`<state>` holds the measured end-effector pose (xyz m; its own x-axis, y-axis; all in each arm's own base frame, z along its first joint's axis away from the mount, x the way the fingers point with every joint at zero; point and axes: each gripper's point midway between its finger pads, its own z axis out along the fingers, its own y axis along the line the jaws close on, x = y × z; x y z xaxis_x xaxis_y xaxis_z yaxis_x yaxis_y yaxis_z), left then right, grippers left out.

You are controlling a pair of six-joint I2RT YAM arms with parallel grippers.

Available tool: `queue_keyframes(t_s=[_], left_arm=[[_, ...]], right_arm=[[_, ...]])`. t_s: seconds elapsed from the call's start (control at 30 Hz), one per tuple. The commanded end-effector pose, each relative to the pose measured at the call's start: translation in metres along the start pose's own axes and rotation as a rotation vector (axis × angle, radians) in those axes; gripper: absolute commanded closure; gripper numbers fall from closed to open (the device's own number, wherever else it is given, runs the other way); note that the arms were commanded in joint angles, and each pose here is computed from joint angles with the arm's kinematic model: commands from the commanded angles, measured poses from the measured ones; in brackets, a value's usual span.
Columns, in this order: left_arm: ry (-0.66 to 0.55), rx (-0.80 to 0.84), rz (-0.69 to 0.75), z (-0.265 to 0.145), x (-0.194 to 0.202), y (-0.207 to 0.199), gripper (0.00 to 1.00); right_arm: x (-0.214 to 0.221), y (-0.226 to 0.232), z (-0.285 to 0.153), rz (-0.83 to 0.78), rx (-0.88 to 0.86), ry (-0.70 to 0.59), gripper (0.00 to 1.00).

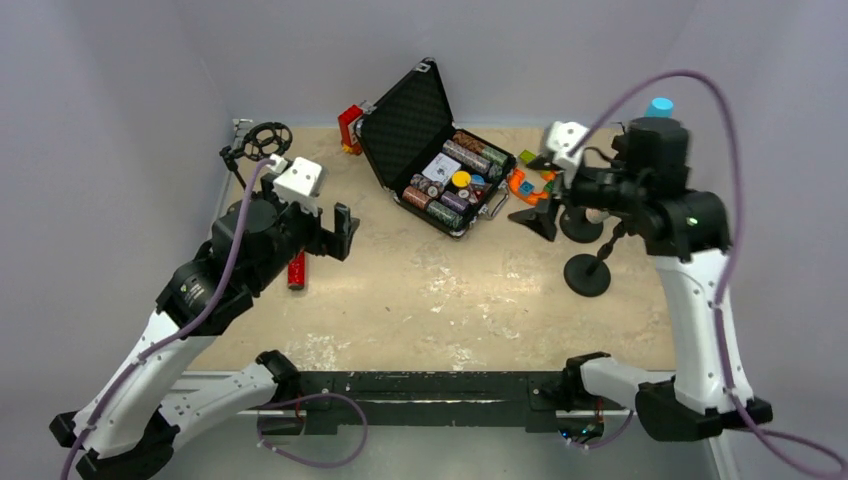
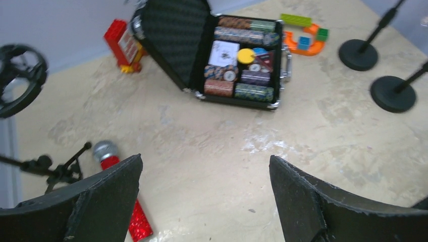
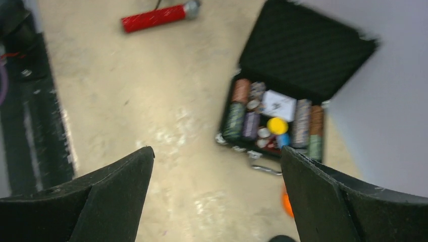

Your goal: Attach the microphones to the stand

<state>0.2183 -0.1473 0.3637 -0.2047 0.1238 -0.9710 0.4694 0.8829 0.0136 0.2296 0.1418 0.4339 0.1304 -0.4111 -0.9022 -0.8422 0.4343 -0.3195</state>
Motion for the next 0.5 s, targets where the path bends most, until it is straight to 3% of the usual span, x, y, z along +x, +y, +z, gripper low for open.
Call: queue_keyframes(t_s=[0.0, 0.27, 0.47], left_arm=[[0.013, -0.181, -0.143, -0.001, 0.007, 0.042, 0.01], [0.062, -0.393, -0.198, 0.017, 0.023, 0.108, 0.01], [0.035, -0.465, -0.290, 0.033, 0.046, 0.151, 0.02]], right_arm=[[0.031, 0.032, 0.054, 0.085, -0.169, -0.012, 0.02], [0.074, 0.082, 0.088, 0.208, -0.424, -0.117, 0.01], [0.096, 0.097, 0.097, 0.269, -0.496, -0.123, 0.02]])
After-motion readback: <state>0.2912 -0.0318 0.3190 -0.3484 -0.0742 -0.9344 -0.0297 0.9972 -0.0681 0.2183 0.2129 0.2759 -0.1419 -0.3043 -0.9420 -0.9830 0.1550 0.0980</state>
